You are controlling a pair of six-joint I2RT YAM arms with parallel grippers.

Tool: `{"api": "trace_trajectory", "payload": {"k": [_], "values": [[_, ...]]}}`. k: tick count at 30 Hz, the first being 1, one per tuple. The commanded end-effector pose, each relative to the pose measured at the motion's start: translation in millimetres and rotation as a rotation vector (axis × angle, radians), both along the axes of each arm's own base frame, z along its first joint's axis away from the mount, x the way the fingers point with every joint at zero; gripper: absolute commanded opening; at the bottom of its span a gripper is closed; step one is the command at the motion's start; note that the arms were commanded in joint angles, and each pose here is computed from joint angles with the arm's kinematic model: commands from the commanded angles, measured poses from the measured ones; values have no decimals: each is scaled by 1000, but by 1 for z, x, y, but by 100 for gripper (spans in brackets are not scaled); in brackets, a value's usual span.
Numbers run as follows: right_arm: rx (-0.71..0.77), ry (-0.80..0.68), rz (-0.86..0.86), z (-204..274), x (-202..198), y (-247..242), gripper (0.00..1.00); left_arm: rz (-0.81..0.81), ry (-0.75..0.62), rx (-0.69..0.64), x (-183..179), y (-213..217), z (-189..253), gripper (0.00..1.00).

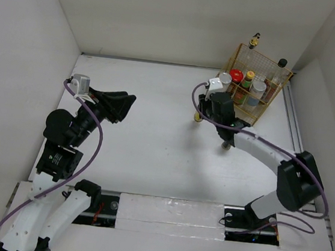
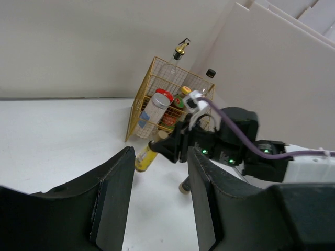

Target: Organize the condiment bottles

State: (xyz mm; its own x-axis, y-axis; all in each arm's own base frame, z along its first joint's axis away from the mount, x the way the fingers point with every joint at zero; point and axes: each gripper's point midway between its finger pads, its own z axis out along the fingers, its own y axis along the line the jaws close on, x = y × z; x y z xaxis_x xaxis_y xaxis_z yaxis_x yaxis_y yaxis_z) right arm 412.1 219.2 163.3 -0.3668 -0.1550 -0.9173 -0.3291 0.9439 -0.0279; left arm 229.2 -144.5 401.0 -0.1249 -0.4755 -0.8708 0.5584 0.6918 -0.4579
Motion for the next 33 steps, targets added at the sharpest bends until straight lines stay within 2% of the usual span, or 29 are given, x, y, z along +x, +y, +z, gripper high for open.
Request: {"api": "trace_trajectory", "payload": {"k": [1,6,11,16,24,33], "values": [[128,-247,-22,104,-7,-7,30,-27,-63,-19,-7,-3,20,41],[128,-308,-104,145,-18,-56,30,-27,-63,-19,-7,-3,20,41],[130,-349,-176,172,-3,-100,30,-36,-63,-18,-8,-4,19,41],[118,-360,-263,180,24,-140,30,-36,-63,-18,-8,-4,19,41],[102,-284,-275,137,69,-150,30,-29,-63,-19,-7,-3,20,41],[92,-159,-232,65,79,-132,30,-47,-54,-12,-6,-6,17,41]]}}
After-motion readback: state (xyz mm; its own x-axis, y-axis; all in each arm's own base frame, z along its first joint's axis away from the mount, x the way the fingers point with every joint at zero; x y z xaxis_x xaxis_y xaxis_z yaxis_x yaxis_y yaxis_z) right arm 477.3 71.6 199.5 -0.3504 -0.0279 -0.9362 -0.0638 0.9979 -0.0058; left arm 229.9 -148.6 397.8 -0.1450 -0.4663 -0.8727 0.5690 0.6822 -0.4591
